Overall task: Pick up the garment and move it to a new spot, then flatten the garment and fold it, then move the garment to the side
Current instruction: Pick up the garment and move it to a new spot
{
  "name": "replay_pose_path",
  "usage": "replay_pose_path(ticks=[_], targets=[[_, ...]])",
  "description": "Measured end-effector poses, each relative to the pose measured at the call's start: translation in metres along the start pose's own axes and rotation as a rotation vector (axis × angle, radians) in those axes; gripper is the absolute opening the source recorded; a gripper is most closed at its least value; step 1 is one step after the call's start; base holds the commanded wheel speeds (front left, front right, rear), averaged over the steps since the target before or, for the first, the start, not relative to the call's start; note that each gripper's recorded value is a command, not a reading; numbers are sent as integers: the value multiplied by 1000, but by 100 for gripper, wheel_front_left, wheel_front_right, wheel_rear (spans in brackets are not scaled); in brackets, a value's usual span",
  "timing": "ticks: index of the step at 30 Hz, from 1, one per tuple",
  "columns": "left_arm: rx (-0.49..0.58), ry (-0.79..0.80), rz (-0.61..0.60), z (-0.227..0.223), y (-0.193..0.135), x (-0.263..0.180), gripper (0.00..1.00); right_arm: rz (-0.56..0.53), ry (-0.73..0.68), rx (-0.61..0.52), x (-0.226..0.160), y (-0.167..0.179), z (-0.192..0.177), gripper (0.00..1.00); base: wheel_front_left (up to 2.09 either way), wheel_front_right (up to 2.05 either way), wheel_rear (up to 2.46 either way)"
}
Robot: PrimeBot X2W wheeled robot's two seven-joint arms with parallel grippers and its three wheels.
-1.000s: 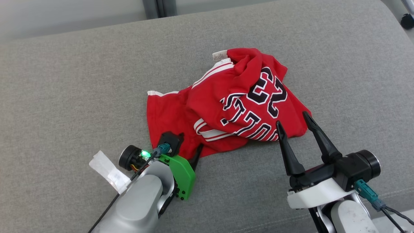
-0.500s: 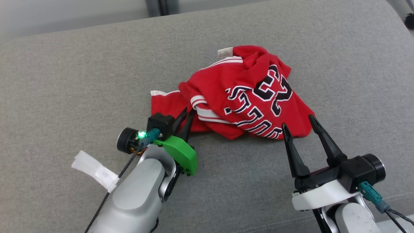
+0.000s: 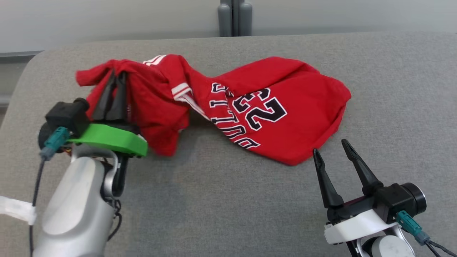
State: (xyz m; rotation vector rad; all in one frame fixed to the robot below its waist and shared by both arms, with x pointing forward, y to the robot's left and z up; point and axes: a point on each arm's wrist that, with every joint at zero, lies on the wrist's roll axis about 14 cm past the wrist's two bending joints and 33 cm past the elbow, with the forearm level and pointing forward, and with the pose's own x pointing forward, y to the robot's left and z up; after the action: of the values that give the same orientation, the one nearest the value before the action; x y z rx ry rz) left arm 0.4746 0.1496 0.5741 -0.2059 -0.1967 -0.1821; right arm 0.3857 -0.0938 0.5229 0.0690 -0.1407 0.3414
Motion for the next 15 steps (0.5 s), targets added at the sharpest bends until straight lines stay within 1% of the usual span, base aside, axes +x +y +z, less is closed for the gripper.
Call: replay_pose_path(ticks=[7, 10, 15], targets=[[159, -111, 184, 64, 85, -19, 0, 62, -9, 12, 6, 20, 2, 100, 0, 0, 0], [226, -124, 275, 82, 120, -31, 0, 75, -12, 13, 8, 23, 2, 100, 0, 0, 0], [302, -131, 411, 99, 164, -47, 0, 81, 0, 9, 9, 23, -2, 100, 0, 0, 0]])
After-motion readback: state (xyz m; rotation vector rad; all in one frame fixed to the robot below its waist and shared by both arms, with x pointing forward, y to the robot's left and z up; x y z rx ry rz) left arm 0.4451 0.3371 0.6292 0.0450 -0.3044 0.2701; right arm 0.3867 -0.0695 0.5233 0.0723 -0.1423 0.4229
